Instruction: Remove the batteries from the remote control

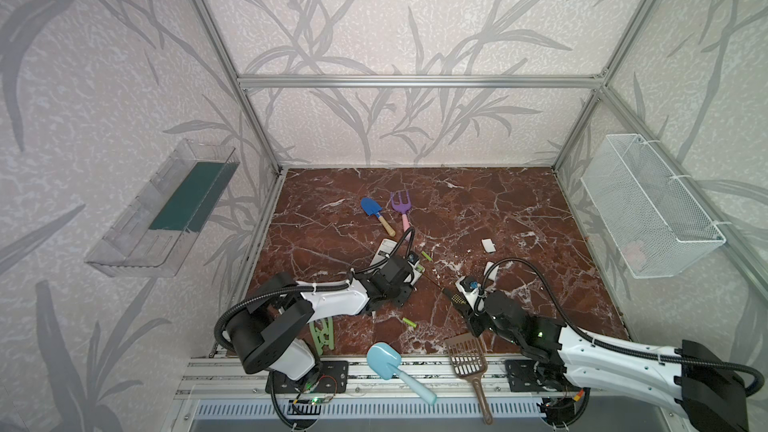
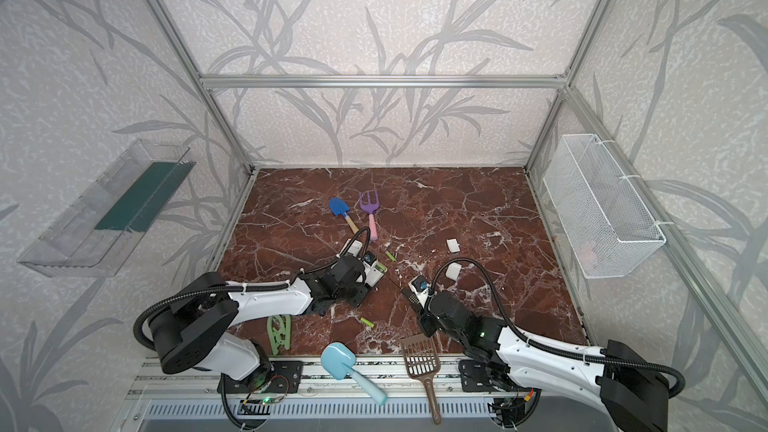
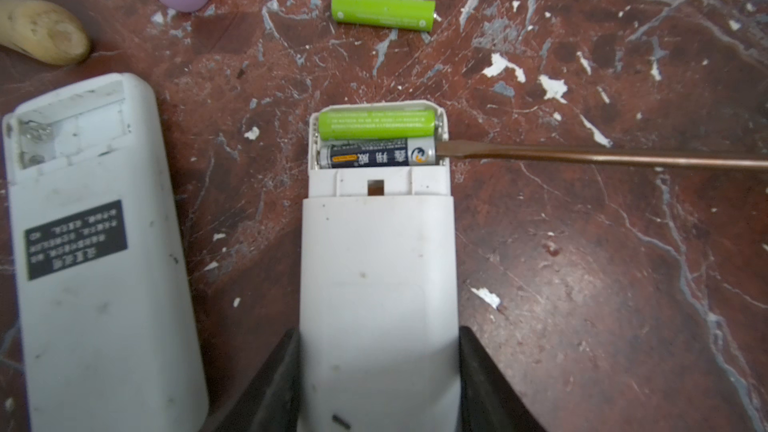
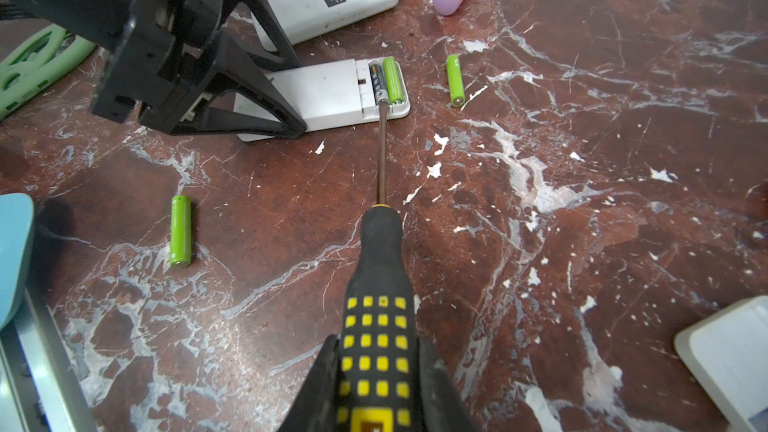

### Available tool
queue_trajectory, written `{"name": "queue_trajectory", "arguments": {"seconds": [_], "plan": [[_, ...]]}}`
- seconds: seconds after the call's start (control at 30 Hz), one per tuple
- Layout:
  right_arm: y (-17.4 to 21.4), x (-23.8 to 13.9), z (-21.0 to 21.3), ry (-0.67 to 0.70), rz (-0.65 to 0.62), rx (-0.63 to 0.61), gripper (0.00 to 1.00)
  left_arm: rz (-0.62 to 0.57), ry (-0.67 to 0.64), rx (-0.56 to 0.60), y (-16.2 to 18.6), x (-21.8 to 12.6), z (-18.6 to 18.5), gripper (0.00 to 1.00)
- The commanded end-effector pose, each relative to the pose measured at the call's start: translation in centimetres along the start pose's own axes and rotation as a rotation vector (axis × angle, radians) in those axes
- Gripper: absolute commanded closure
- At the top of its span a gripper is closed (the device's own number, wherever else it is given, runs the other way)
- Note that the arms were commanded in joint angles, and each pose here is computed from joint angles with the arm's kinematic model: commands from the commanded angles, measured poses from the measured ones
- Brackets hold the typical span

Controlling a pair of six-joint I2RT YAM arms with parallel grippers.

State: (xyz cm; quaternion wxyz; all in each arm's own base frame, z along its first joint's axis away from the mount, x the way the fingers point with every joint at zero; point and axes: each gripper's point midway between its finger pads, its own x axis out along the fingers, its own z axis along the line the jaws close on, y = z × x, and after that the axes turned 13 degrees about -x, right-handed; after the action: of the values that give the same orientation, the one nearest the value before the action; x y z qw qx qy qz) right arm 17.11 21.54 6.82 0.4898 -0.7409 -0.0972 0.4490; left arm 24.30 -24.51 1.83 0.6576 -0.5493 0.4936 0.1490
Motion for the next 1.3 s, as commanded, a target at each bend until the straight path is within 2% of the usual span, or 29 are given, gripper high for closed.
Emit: {"name": "queue_trajectory", "arguments": {"seconds": [0.0,0.47,1.27], "plan": [[-3.0,-0.4,-0.2,0.010,-0.128,0.018,1.00,0.225,0.092,0.032,6.5,0.8,-1.1,0.68],[-0.3,0.7,0.2,-0.002,-0.110,0.050,1.00,0.229,0.140,0.034,6.6,0.6,-1.9,0.69],[2.3,1.8,0.8,-0.021,-0.069,0.030,1.00,0.243,0.175,0.028,6.9,0.6,-2.5,0.70]]}}
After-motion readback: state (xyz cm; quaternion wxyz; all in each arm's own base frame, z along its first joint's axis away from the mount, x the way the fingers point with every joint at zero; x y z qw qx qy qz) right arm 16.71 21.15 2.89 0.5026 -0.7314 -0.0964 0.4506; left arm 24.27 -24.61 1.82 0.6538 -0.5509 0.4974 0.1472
